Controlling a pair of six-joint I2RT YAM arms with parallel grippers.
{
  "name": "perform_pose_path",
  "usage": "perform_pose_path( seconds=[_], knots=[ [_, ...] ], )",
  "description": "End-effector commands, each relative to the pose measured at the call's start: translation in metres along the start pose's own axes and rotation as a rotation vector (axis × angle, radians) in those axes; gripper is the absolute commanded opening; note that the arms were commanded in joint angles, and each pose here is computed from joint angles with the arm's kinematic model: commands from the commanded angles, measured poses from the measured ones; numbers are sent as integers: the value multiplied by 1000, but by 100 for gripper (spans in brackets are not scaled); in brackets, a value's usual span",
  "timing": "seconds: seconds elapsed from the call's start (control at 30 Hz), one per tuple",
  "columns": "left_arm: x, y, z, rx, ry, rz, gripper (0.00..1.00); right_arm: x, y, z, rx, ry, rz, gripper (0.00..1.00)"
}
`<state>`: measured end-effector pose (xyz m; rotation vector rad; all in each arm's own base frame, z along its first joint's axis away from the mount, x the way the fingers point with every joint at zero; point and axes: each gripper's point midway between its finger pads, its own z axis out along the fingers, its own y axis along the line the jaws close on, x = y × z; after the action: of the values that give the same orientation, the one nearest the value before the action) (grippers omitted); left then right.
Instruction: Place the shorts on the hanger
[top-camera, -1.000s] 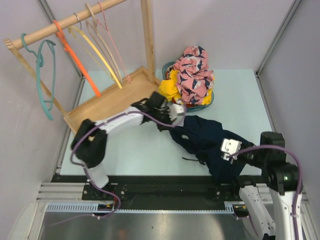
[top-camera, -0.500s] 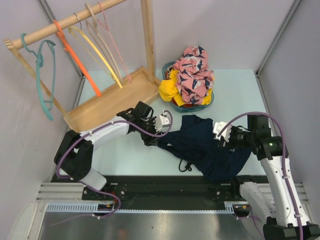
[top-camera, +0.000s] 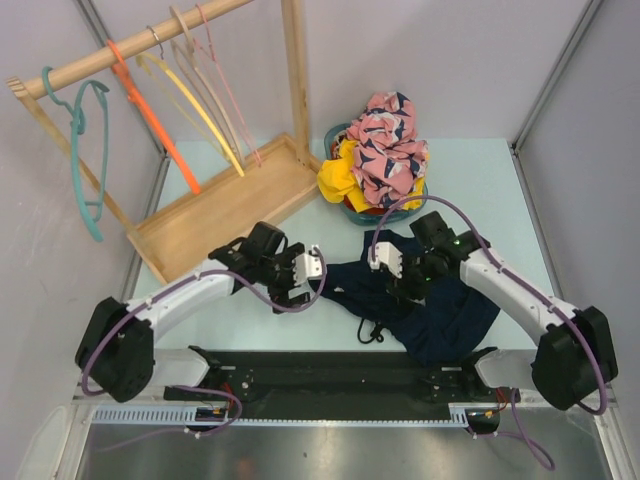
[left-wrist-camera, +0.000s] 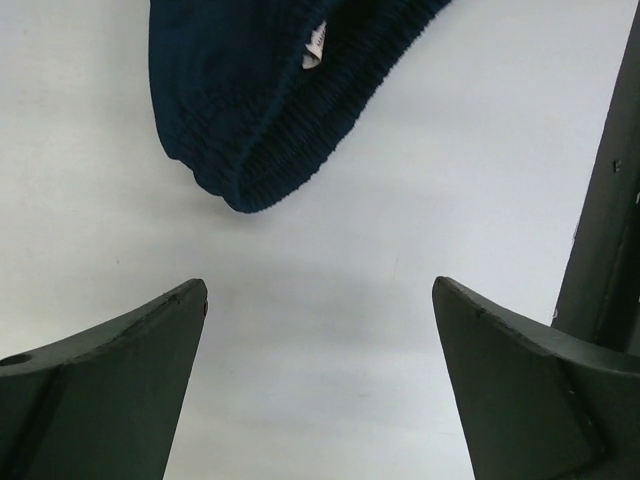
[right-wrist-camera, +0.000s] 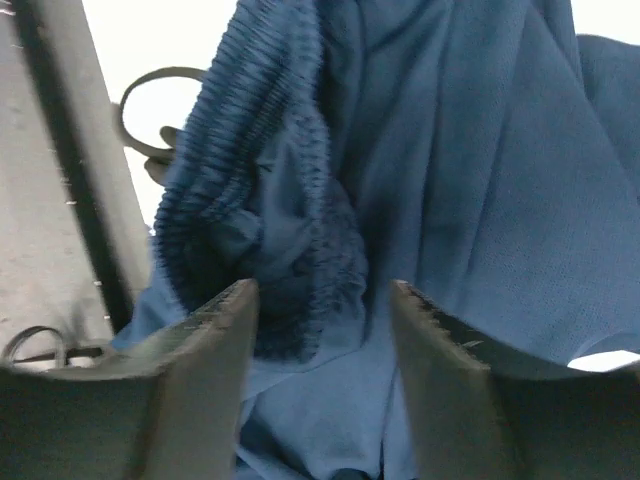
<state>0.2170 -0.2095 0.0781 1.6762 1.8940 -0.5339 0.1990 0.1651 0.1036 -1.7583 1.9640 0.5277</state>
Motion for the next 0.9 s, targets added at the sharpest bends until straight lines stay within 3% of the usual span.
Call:
perform_pose_path(
  seconds=[0.0, 0.13, 0.17, 0.23, 0.27, 0.53, 0.87],
  knots=[
    [-5, 3, -5, -50, -72, 137, 100, 8, -13, 6, 25, 44, 13, 55],
    [-8, 19, 2, -114, -91, 175, 100, 26, 4, 7, -35, 108, 39, 40],
    [-11, 22, 4, -123, -99, 191, 100, 28, 5, 7, -31, 114, 39, 30],
    [-20, 31, 10, -147, -128, 219, 100, 33, 4, 6, -12, 133, 46, 19],
    [-22, 34, 12, -157, -134, 238, 100, 35, 3, 5, -7, 139, 48, 1],
    [-30, 25, 50, -133, -96, 486, 100, 41, -19, -28, 149, 95, 92, 0],
    [-61, 29, 76, -146, -116, 438, 100, 46, -43, -62, 344, 60, 175, 0]
  ],
)
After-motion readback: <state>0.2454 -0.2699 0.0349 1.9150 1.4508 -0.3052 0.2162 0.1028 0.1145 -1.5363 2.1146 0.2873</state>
